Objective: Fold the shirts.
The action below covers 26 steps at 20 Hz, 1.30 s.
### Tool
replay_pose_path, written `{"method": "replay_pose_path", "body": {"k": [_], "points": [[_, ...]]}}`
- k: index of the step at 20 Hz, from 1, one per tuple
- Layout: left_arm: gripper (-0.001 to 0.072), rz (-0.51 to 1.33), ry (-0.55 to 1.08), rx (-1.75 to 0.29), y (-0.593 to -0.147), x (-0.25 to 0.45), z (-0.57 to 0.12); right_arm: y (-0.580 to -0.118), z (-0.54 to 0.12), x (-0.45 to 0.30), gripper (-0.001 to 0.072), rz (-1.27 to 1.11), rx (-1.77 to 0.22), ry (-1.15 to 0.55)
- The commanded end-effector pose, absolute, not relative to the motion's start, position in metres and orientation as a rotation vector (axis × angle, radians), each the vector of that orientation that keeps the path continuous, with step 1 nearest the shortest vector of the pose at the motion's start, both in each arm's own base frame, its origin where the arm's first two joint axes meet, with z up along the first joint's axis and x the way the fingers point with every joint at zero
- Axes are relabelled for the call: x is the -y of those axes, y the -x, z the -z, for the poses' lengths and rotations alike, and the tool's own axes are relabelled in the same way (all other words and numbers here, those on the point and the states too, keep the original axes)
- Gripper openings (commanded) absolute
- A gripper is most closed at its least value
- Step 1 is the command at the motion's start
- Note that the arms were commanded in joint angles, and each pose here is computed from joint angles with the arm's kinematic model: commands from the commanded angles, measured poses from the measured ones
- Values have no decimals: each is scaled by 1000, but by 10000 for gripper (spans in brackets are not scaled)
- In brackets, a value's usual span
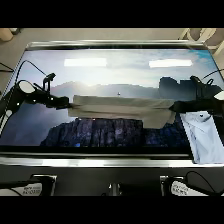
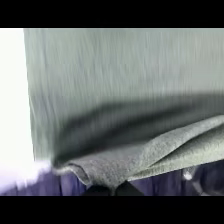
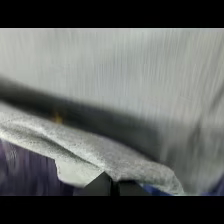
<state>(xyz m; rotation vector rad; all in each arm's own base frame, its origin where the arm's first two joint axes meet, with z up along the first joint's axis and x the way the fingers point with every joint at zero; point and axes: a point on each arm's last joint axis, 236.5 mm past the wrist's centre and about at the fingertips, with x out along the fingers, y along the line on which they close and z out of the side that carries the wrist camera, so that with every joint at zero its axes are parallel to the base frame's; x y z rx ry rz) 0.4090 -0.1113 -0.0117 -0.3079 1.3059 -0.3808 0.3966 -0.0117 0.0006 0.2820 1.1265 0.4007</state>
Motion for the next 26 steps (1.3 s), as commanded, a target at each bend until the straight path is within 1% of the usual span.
{"method": "replay_pose_path", "body": {"k": [1, 2, 5, 9, 10, 11, 12, 13, 14, 15, 16, 18, 19, 23, 26], "points": [[25, 343, 390, -1294, -461, 116, 17, -456, 3, 17, 20, -390, -1027, -386], [25, 334, 403, -1297, -472, 116, 21, -466, 10, 15, 20, -389, -1019, -409], [26, 307, 442, -1309, -497, 117, 34, -494, 37, 16, 21, -326, -991, -399], [26, 291, 461, -1375, -496, 118, 66, -506, 69, 0, 23, -313, -1009, -378], [37, 285, 470, -1402, -492, 118, 74, -506, 72, 0, 24, -313, -1014, -381], [215, 269, 490, -1424, -490, 118, 79, -504, 71, 2, 79, -318, -1016, -377], [527, 265, 495, -1430, -489, 116, 79, -503, 64, 4, 271, -344, -1014, -357], [635, 267, 497, -1438, -487, 112, 74, -499, 54, 10, 547, -390, -1014, -306], [633, 271, 500, -1442, -487, 107, 66, -492, 46, 21, 673, -414, -1027, -248], [631, 279, 498, -1444, -487, 102, 56, -481, 43, 38, 675, -406, -1077, -190], [629, 285, 495, -1431, -488, 98, 43, -466, 47, 53, 714, -393, -1151, -150], [626, 296, 483, -1371, -494, 96, 15, -440, 61, 63, 716, -394, -1270, -108], [621, 304, 473, -1344, -495, 97, 3, -435, 66, 57, 716, -419, -1296, -133], [620, 356, 415, -1262, -491, 109, -40, -442, 79, 26, 717, -495, -1284, -304], [619, 399, 370, -1226, -486, 122, -59, -451, 90, 14, 717, -506, -1269, -409]]}}
